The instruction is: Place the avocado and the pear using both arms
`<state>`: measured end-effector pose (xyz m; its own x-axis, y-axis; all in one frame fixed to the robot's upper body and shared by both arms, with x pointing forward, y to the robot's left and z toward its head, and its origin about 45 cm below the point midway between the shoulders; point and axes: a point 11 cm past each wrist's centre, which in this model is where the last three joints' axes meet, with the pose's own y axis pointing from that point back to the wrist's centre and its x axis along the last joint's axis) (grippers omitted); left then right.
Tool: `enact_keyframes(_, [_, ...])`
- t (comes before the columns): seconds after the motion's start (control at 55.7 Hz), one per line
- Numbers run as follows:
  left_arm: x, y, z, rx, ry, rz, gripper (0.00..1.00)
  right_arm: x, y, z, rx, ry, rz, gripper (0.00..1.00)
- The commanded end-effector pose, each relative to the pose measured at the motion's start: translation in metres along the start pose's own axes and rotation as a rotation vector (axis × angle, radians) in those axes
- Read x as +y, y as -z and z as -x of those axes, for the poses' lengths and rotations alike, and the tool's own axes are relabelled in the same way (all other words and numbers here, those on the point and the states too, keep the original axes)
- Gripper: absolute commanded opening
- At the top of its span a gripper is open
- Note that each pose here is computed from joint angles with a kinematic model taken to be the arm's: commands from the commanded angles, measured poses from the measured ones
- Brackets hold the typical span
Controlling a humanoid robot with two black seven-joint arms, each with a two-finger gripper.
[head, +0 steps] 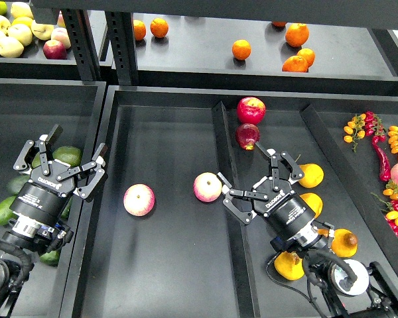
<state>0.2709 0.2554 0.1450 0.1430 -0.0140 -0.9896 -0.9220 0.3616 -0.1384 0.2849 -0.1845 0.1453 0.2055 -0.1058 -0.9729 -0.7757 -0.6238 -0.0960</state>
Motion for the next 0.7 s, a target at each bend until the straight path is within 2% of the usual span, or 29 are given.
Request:
enact_keyframes(0.0, [0.004, 0.005, -0.013, 0.015, -0.040, 0.002, 0.99, 0.006, 0.005, -0.008, -0.010, -0.025, -0.054, 0.99])
enact_keyframes(0.233, [0.012, 0.014, -0.033, 0.038, -0.103, -0.017, 0.99, 0.024, 0.001, -0.034, -0.047, -0.110, -0.090, 0.99])
enact_keyframes(0.682, [0.014, 0.020, -0.041, 0.047, -0.126, -0.031, 0.99, 0.025, 0.000, -0.034, -0.045, -0.103, -0.092, 0.99])
